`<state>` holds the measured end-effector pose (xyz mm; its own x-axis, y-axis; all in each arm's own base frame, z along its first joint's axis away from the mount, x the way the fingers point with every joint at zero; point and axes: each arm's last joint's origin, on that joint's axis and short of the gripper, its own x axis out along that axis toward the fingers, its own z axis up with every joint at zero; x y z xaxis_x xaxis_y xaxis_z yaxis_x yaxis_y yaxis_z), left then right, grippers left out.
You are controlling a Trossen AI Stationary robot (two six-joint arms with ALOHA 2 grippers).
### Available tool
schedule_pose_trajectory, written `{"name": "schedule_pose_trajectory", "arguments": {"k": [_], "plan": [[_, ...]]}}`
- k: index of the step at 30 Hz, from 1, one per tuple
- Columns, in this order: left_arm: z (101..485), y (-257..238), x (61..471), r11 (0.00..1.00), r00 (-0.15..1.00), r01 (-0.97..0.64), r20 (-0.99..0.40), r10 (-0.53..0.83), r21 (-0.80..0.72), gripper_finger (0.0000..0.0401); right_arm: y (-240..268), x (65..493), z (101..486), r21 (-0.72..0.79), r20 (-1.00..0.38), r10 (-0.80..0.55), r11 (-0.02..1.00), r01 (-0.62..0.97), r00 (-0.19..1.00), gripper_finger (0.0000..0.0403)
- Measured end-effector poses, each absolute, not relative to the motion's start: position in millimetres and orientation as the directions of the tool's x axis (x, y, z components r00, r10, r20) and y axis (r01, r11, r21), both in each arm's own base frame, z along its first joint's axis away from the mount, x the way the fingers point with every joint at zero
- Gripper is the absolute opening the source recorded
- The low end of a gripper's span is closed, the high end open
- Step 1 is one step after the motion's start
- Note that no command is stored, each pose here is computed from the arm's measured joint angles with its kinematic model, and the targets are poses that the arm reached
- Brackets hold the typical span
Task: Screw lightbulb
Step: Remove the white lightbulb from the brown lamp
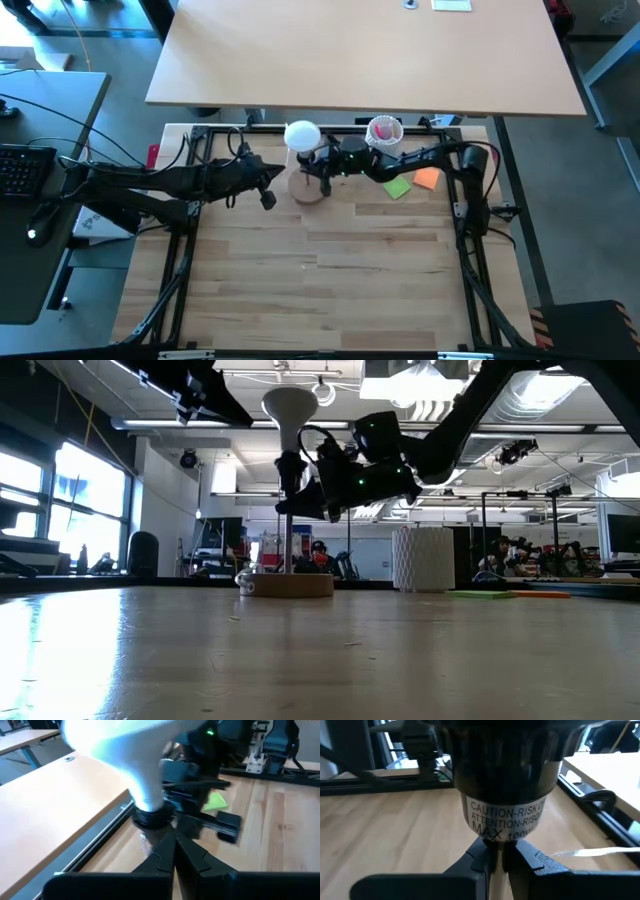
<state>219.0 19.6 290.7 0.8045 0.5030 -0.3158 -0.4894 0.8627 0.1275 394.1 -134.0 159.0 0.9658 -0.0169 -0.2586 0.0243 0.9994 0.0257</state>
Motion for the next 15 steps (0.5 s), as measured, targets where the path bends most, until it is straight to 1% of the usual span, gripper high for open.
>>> {"name": "schedule_pose_trajectory", "arguments": {"k": [4,8,15], "plan": [[291.4,17.6,217.9,0.863,0.806,-0.488,-0.313,0.502,0.129,0.0000,-116.7,390.5,154.8,0.026,-0.264,0.001,1.000,0.006,0.965,0.0030],[291.0,17.5,217.6,0.863,0.804,-0.487,-0.318,0.502,0.132,0.0000,-107.0,390.6,153.2,0.041,-0.273,0.011,0.999,0.000,0.962,0.0046],[290.8,17.7,217.4,0.862,0.802,-0.489,-0.319,0.504,0.132,0.0000,-105.8,389.3,151.2,0.070,-0.295,0.026,0.998,-0.006,0.955,0.0059]]}}
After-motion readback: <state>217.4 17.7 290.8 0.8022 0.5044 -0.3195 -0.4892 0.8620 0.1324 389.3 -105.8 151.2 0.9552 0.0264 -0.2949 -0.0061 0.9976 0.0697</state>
